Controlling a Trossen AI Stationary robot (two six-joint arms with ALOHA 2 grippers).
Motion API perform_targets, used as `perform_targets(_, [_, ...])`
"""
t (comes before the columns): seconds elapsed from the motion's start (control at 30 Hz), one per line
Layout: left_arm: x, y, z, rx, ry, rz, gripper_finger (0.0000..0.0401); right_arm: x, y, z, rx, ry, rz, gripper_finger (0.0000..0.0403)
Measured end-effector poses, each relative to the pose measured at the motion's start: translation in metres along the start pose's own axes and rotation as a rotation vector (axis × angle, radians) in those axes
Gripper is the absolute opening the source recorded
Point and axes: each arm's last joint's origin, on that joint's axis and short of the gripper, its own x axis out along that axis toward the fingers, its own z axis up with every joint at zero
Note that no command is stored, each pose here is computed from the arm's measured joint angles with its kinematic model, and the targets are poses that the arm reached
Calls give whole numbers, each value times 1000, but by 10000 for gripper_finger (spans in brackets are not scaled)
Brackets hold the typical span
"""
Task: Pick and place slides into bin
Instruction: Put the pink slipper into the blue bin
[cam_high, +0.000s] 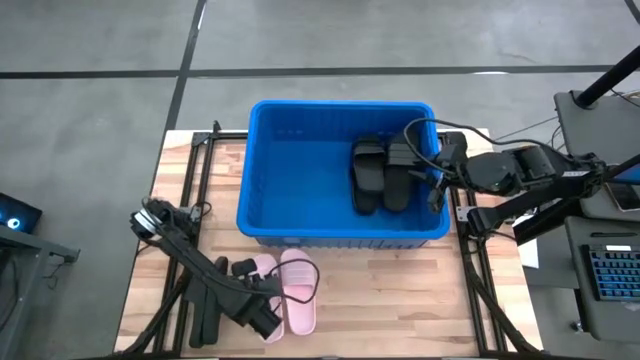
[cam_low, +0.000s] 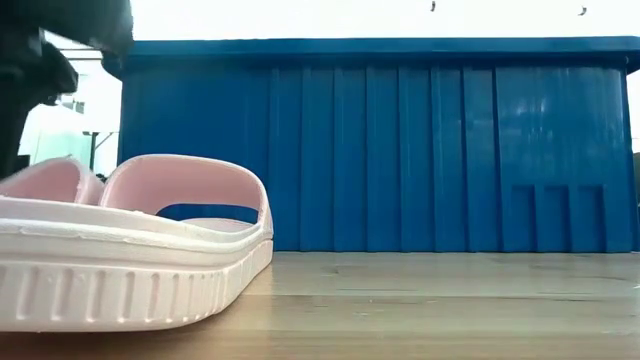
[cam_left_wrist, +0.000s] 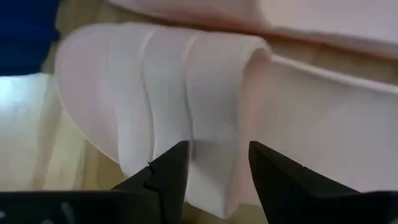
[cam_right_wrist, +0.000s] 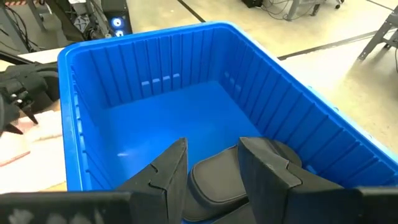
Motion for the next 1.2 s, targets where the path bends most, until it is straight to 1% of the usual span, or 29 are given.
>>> perform_targets(0.07, [-9,-3,1,28,-58,-10,154,-1,-1,0,2,-2,0,132])
perform_targets(0.17, [-26,-9,3,87,-133,-53,154,-2,-1,0,4,-5,1,132])
perform_targets(0.23, [-31,-11,2,132,-162,-59,154,-2,-1,0,7,-6,1,132])
perform_targets(0.3, [-31,-12,2,128,-160,-81,154,-2,-1,0,10,-6,1,132])
perform_targets(0.33, [-31,-13,1,111,-136,-104,154,-2,-1,0,10,-6,1,132])
perform_targets(0.43, [-30,-12,1,108,-65,-136,154,-2,-1,0,9,-5,1,132])
perform_targets(0.67, [-27,-10,2,101,-62,-120,154,-2,-1,0,9,-5,1,132])
perform_targets(0.77, [-26,-9,2,100,-97,-95,154,-2,-1,0,9,-5,1,132])
perform_targets(0.93, [-22,-6,4,53,-177,-31,154,-1,-1,-1,6,-1,0,132])
perform_targets(1.1, [-22,-5,3,51,-179,-23,154,0,-1,-2,4,3,-1,132])
perform_targets(1.2, [-20,-3,2,59,-172,8,154,0,-1,-2,3,3,-1,132])
